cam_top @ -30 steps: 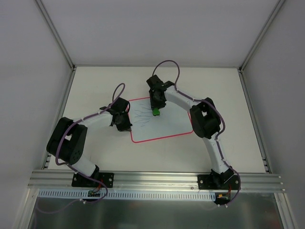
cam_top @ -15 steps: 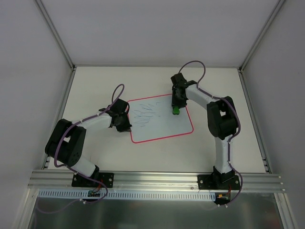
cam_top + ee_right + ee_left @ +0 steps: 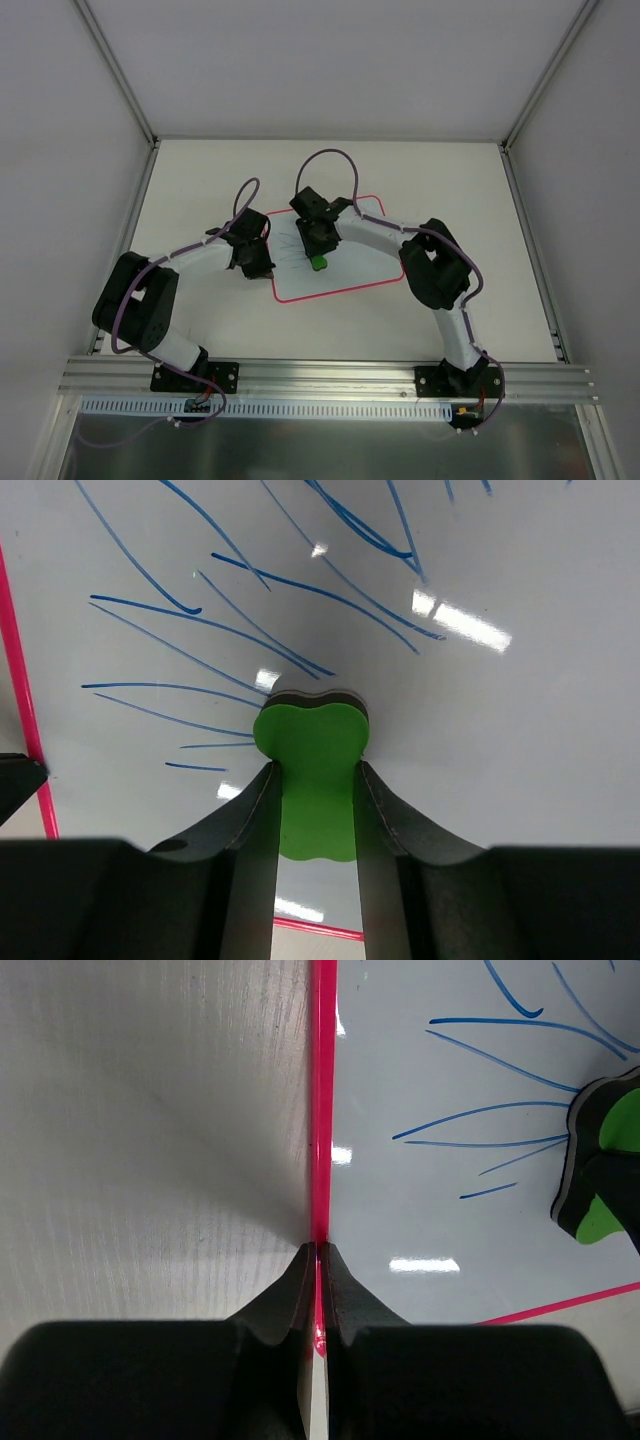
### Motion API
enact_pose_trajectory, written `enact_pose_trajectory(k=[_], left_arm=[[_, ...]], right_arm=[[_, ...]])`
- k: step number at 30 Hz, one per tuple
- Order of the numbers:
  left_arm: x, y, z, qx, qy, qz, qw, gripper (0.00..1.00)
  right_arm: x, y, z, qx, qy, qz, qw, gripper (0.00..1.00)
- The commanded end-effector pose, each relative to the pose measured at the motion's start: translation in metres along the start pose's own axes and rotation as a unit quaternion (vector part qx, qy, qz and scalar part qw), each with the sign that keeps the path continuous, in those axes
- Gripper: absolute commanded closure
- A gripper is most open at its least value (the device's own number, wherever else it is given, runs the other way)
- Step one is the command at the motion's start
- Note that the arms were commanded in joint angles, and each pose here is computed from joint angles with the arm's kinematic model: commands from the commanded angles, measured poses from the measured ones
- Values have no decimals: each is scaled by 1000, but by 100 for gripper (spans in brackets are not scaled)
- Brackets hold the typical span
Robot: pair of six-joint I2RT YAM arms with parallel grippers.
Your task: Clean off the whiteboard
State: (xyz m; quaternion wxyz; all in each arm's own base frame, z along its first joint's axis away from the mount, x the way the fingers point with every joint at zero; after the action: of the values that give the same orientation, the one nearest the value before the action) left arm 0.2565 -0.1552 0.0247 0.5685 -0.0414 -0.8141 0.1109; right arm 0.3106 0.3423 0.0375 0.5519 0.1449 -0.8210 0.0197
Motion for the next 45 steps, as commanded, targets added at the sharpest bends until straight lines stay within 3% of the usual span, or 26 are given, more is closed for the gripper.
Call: enact_pose_trajectory(k=[1, 10, 15, 21, 28, 34, 39, 45], left_arm=[[-1, 28, 43, -15, 73, -44, 996, 100], [0, 32, 68, -21, 98, -31, 994, 100], [2, 31, 70, -25, 98, -27, 995, 100], [1, 27, 66, -27, 94, -25, 995, 100], [-1, 23, 57, -24, 83, -23, 996, 100], [-3, 23, 55, -18, 76, -23, 997, 100], [-3, 22, 55, -17, 72, -21, 997, 100], [-4, 22, 54, -17, 69, -18, 997, 100]], right_arm=[[-18, -46, 38, -29, 81, 58, 995, 100], [-4, -150, 1, -132, 42, 135, 981, 100], [-11, -154, -25, -133, 32, 146, 980, 100], [-21, -98, -20, -70, 47, 100, 991, 100], [-20, -4, 41, 25, 106, 15, 994, 100], [-18, 26, 59, 62, 113, -6, 992, 100], [-17, -18, 46, 12, 96, 48, 994, 100], [-3, -118, 24, -89, 58, 156, 982, 100]])
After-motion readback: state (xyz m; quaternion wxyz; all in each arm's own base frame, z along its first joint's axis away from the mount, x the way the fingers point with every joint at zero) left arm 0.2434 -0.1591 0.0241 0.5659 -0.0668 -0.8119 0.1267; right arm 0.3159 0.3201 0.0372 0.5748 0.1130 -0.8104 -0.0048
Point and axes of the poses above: each gripper's point midway between its finger pads, its own x axis back along the fingers, its own y axis along the line the jaws close on, z = x × y, the point moved 1 cm from there along x, back along the fingers, and after that the axes turned 10 degrees about -x, right-handed, at the moved point
